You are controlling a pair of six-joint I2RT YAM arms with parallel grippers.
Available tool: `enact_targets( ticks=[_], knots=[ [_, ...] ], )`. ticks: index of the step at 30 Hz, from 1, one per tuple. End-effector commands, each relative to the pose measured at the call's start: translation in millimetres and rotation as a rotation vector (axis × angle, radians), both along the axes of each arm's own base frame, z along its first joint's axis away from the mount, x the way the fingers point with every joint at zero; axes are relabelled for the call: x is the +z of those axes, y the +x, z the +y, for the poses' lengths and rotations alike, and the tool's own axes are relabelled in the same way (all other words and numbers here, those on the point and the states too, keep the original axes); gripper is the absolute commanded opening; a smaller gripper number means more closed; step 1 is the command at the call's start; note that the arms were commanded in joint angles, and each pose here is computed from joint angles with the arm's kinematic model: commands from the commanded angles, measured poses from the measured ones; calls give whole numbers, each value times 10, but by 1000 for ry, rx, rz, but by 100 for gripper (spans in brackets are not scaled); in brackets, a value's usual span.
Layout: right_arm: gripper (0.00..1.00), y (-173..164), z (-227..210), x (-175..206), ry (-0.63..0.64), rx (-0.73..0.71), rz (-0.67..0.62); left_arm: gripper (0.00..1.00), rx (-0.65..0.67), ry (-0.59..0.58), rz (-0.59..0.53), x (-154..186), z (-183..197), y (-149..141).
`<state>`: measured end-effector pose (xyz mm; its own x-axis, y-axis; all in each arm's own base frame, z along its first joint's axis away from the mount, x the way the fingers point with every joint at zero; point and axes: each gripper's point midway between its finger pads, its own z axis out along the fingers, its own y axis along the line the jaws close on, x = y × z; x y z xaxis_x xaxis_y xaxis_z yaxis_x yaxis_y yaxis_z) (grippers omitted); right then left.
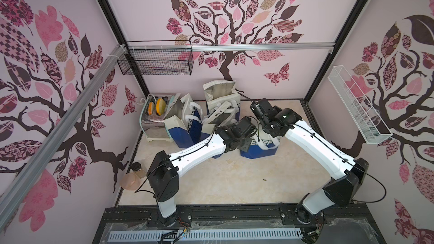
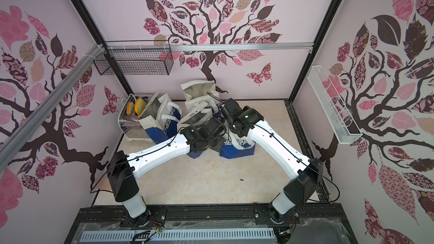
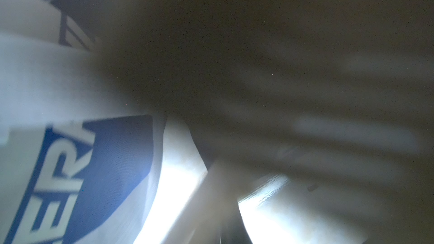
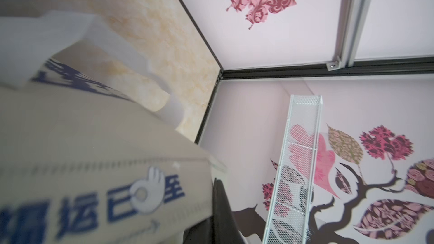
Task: Open the takeout bag
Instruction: Open the takeout bag at the center of the board, then move the takeout bag to the center of the board.
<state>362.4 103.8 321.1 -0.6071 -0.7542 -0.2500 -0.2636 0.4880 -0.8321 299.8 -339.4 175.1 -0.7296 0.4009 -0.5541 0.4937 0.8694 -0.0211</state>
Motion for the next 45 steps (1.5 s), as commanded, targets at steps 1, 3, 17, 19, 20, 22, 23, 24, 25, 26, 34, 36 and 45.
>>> enact_targets(
  ticks=[1,3,17,19,20,22,23,24,25,26,34,36,45],
  knots=[
    [0,82,-153,603,-15,-74,-181,0,7,215,93,-402,371,-179],
    [0,112,-119,612,-15,-59,-174,0,3,220,89,-402,369,-185],
    [69,-457,323,198,663,-77,83,0,62,-75,130,-24,-138,-26],
    [69,-565,256,223,725,-100,49,0,90,-119,137,-14,-238,59],
    [69,-601,190,236,743,-122,18,0,103,-136,136,4,-275,96],
    [69,-715,30,283,784,-167,-51,0,138,-170,125,19,-347,207],
    [69,-768,-45,309,805,-189,-84,0,149,-180,115,17,-375,251],
    [69,-834,-136,328,824,-214,-121,0,166,-183,101,9,-398,309],
    [69,-900,-207,343,848,-228,-151,0,186,-185,87,-7,-420,368],
    [69,-955,-253,334,866,-229,-168,0,192,-188,78,-17,-444,407],
    [75,-1220,-374,31,947,-142,-207,39,243,-211,30,-68,-590,647],
    [77,-1226,-401,-16,960,-161,-210,51,235,-226,20,11,-583,634],
    [91,-1140,-393,-199,1079,-270,-259,84,73,-309,-9,385,-353,70]
  ],
)
